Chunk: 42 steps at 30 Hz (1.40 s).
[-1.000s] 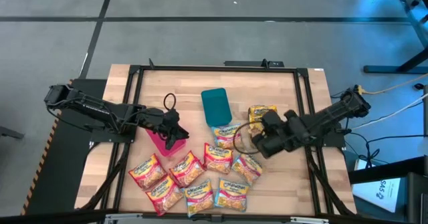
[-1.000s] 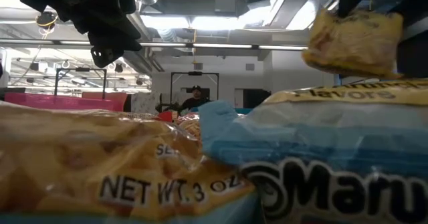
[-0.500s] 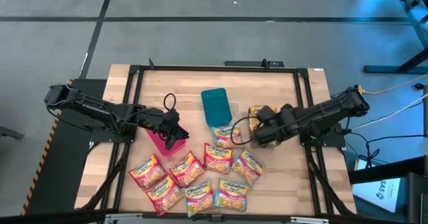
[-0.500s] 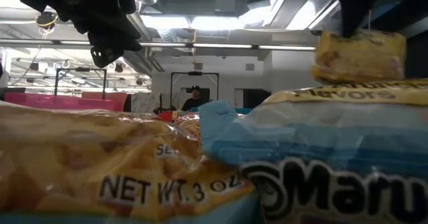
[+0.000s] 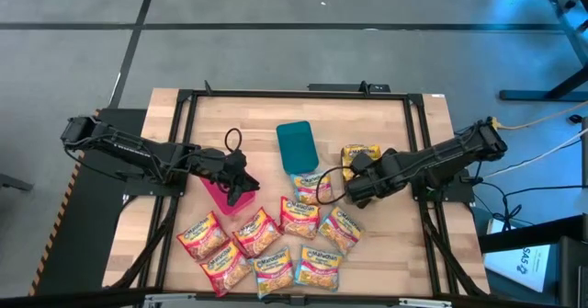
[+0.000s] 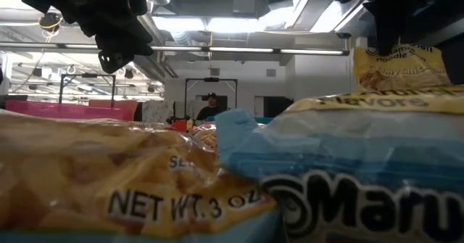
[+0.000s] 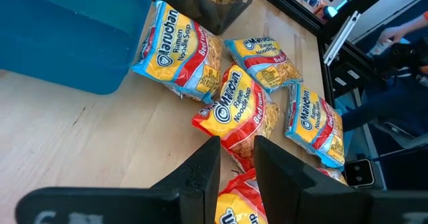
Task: Sort Maruchan noodles
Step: Put the yellow noodle pack into the black bin
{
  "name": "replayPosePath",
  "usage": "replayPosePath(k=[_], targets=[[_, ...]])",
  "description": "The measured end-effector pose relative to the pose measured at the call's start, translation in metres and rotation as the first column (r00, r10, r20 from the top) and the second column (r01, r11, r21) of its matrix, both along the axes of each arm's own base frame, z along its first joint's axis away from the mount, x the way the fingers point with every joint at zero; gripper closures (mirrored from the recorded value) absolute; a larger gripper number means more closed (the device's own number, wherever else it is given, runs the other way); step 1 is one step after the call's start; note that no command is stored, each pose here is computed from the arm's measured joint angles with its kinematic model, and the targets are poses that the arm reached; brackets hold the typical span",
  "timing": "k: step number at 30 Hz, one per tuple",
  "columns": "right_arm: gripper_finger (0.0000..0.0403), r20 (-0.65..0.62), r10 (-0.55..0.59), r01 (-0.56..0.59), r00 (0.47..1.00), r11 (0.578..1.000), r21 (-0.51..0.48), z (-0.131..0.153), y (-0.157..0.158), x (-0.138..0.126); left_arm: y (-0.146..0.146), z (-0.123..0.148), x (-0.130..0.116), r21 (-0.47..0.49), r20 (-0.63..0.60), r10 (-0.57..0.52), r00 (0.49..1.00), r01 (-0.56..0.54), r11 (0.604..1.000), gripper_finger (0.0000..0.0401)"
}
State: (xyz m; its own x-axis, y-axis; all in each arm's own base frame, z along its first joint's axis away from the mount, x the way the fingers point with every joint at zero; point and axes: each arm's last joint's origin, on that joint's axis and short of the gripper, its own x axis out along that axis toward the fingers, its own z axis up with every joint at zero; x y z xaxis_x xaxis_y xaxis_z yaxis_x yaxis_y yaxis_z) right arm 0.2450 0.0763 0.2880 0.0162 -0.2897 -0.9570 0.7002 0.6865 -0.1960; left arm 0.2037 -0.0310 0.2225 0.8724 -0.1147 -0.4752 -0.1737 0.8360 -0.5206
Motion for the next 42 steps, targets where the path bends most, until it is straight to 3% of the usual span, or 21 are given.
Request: replayPosePath(k=[11,17,33,42], targets=[[0.0403,0.037,-0.003,0.002,0.999,0.999,0.034,-0.008,0.004,0.010,0.000,0.000,0.000,0.001,-0.001,0.000,1.000,0.000,1.000,0.0316],[0.0403,-0.030,-0.011,0.013,0.999,0.999,0.050,-0.028,0.007,0.015,0.000,-0.001,-0.001,0.000,-0.014,-0.004,1.000,0.004,1.000,0.0316],[0.0403,-0.011,-0.060,0.061,0.998,0.989,0.137,-0.039,0.012,0.023,0.000,-0.002,-0.001,0.001,-0.029,-0.006,1.000,0.006,1.000,0.0316],[0.0385,-0.031,-0.066,0.069,0.997,0.993,0.099,-0.044,0.011,0.021,0.000,-0.003,-0.002,0.001,-0.035,-0.007,0.999,0.007,1.000,0.0316]])
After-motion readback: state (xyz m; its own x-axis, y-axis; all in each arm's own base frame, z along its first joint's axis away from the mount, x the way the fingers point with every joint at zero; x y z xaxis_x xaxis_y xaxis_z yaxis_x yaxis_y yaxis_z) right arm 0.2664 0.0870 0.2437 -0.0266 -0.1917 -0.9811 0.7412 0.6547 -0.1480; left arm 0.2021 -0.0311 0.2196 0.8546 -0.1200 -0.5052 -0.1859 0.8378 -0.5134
